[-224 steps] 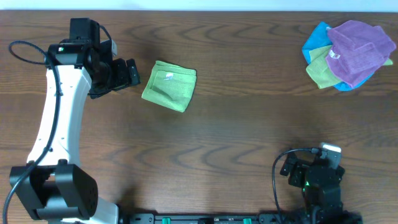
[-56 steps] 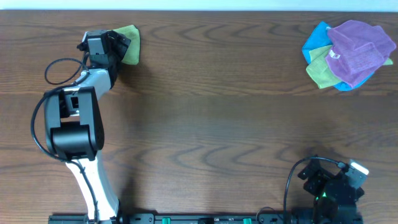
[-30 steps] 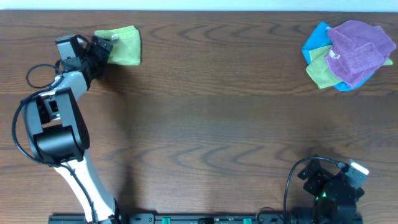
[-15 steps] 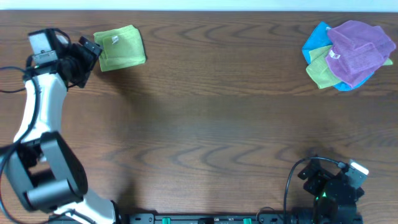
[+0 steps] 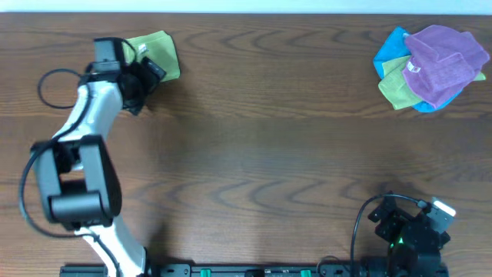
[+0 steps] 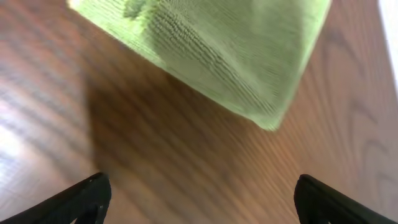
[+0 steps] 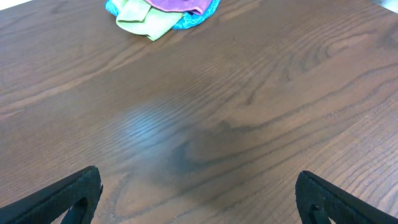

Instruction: Fold the cloth

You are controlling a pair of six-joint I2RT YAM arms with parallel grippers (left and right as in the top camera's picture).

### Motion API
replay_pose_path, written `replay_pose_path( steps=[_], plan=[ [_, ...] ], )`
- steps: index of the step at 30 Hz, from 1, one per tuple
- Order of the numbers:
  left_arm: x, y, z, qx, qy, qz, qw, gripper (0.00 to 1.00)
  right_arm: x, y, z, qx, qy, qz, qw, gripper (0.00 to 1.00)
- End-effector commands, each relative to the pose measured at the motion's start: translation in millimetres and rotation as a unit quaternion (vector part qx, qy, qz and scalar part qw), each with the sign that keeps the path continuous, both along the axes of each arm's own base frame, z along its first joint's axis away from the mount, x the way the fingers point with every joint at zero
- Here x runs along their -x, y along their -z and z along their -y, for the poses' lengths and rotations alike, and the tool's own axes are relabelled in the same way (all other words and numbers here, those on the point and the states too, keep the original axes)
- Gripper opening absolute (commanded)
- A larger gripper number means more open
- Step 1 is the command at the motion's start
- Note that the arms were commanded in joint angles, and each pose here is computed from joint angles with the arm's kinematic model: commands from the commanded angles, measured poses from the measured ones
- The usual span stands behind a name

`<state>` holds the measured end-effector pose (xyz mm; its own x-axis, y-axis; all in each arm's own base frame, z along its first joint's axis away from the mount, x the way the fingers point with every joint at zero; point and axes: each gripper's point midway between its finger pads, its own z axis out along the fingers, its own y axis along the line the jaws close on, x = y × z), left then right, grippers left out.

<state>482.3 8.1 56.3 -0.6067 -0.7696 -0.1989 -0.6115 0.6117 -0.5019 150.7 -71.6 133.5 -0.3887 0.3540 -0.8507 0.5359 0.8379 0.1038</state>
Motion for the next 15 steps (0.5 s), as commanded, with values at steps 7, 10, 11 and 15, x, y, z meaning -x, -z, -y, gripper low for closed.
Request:
replay_pose_path(
  steps=[7,10,11,15],
  plan=[
    [-20,5,-48,-0.091,-0.1,0.026,0.99,0.95,1,1,2,-0.003,0.011,0.002,1.0,0.99],
    [-24,3,-56,-0.094,-0.134,0.034,0.986,0.95,1,1,2,-0.003,0.011,0.002,1.0,0.99],
    [-24,4,-57,-0.091,-0.143,0.033,0.985,0.95,1,1,2,-0.003,0.011,0.002,1.0,0.99],
    [-23,17,-56,-0.075,-0.166,0.02,0.983,0.95,1,1,2,-0.003,0.011,0.002,1.0,0.99]
  ],
)
